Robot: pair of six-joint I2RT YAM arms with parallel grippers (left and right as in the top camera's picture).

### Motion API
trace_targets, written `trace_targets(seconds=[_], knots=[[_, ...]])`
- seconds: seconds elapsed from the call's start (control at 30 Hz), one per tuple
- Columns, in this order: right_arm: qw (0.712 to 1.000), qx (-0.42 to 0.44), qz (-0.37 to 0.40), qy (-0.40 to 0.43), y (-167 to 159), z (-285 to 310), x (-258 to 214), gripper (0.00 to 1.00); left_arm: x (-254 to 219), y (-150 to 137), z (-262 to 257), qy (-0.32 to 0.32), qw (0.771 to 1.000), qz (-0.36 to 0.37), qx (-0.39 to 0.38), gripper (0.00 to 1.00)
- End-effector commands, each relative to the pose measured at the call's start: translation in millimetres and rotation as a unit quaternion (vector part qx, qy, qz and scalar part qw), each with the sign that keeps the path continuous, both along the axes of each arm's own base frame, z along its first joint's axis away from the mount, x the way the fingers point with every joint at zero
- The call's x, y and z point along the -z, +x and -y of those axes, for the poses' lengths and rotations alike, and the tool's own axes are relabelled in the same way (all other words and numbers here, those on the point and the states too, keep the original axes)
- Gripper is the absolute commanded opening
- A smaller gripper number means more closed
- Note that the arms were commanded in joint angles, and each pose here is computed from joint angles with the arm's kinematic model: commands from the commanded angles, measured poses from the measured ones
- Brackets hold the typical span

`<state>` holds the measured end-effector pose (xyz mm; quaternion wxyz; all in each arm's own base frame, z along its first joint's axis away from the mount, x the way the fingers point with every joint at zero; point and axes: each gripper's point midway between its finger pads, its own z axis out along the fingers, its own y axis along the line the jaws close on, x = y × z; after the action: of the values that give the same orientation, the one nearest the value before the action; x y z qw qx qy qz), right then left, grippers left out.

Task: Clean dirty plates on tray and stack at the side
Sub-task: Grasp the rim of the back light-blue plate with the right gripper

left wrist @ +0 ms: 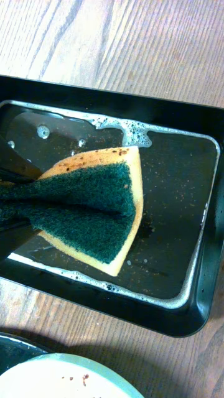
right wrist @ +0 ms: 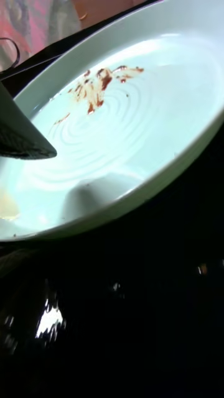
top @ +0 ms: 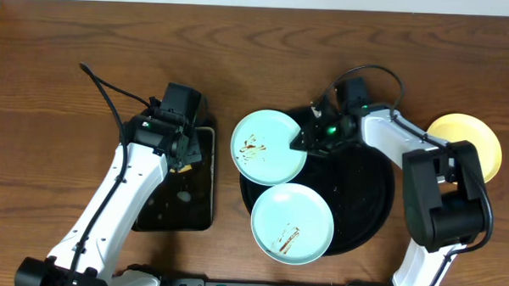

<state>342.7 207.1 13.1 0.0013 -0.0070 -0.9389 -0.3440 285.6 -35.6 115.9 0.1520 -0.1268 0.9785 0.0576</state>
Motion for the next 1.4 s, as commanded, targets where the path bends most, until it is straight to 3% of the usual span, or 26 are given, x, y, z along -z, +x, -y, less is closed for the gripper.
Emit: trace_targets(seconds=[0.0, 0.17, 0.77, 1.07, 1.37], knots=[[1.0, 0.007, -0.015, -0.008, -5.6, -5.2, 6.7, 0.32, -0.5, -2.4, -5.3, 0.011, 1.0, 0.0, -0.002, 0.15], [0.999, 0.027, -0.025, -0.025, -4.3, -0.9, 10.3, 0.01, -0.4, -2.8, -5.4, 0.011, 1.0, -0.001, -0.002, 0.16], [0.982, 0.084, -0.047, -0.16, -9.0, 53.9, 27.5, 0.02, 0.4, -3.9, -2.7, 0.004, 1.0, -0.005, 0.004, 0.15], [0.968, 0.134, 0.008, -0.214, 3.3, 107.1, -21.3, 0.02, 0.0, -2.1, -2.2, 0.003, 1.0, -0.001, 0.004, 0.15], [0.952, 0.142, 0.022, -0.271, -14.3, 141.8, -52.5, 0.01, -0.8, 1.0, -1.3, 0.001, 1.0, 0.006, 0.004, 0.15]])
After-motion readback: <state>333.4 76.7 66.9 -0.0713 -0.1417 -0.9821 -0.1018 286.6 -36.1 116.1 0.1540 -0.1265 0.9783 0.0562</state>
